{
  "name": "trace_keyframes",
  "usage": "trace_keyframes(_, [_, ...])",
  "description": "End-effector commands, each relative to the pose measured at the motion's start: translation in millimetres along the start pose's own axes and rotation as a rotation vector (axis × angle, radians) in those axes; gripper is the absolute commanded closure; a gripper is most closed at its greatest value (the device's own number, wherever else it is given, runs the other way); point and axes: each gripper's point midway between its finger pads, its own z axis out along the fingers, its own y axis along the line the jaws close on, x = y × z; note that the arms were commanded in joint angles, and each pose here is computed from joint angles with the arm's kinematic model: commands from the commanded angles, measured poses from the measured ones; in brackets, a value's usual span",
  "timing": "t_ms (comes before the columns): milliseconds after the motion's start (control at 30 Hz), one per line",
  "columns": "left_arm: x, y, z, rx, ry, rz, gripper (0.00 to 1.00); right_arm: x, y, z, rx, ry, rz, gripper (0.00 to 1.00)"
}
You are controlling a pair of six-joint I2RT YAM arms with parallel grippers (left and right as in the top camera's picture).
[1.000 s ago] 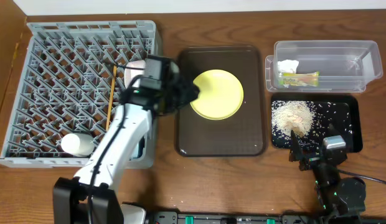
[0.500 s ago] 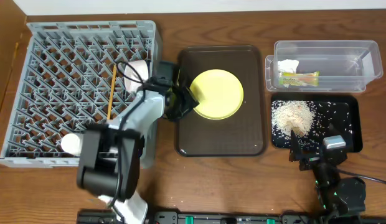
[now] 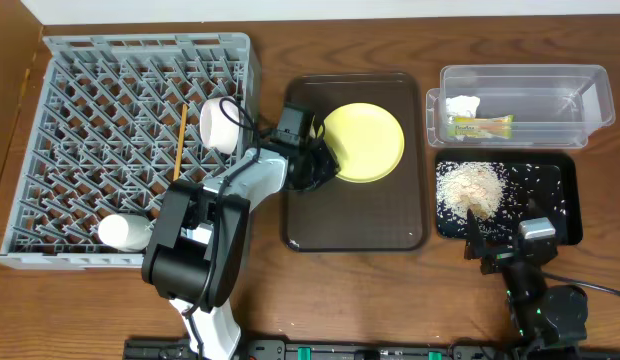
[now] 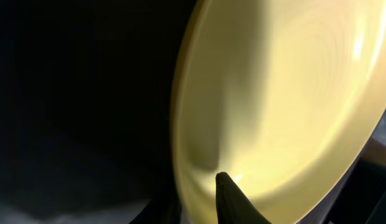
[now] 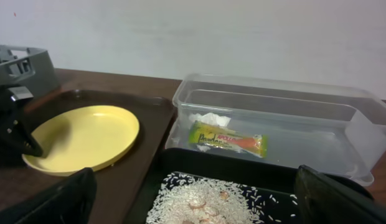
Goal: Sort waste into correct bins and load items into the dishwasher
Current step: 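Lift the yellow plate with left gripper and stand it upright in the rack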
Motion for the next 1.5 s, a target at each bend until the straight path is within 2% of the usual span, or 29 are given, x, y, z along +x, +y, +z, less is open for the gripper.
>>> trace_keyframes(0, [7,19,13,-0.026,0.012,0.068,0.76,1,-1,0,0.002,0.003,0.008,0.01])
trace_keyframes(67, [7,20,15,-0.014,0.001,0.075,0.67,1,-1,0,0.002,0.003,0.008,0.01])
trace_keyframes(133, [7,21,16,-0.003,-0.009,0.075,0.64,1,-1,0,0.002,0.003,0.008,0.01])
trace_keyframes(367, [7,29,31,0.007,-0.01,-0.112,0.64,1,-1,0,0.002,0.003,0.008,0.01])
trace_keyframes(500, [17,38,50,0.017,0.052,-0.146,0.76,1,-1,0,0.002,0.003,0.008,0.01])
trace_keyframes(533, [21,44,56,0.005,0.068,-0.159,0.85,1,-1,0,0.002,0.003,0.008,0.01])
trace_keyframes(600, [22,48,59,-0.001,0.075,-0.157,0.92,1,-1,0,0.002,0.003,0.008,0.01])
trace_keyframes(833, [2,17,44,0.095,-0.007,0.037,0.92,1,-1,0,0.002,0.003,0.008,0.01])
trace_keyframes(967, [-25,-14,0,0.158,-0.144,0.146,0.93,1,-1,0,0.002,0.003,0.008,0.01])
trace_keyframes(1000, [-38,-28,-24,0.195,-0.207,0.181,0.93,1,-1,0,0.002,0.003,0.008,0.01])
trace_keyframes(1200, [-76,-52,-114,0.286,-0.413,0.236,0.92,1,-1,0,0.002,0.003,0.008,0.01])
trace_keyframes(1300, [-94,-39,-169,0.266,-0.53,0.275,0.92,1,-1,0,0.002,0.003,0.008,0.01])
trace_keyframes(1467, [-123,20,-256,0.071,-0.767,0.25,0.93,1,-1,0,0.002,0.003,0.008,0.01])
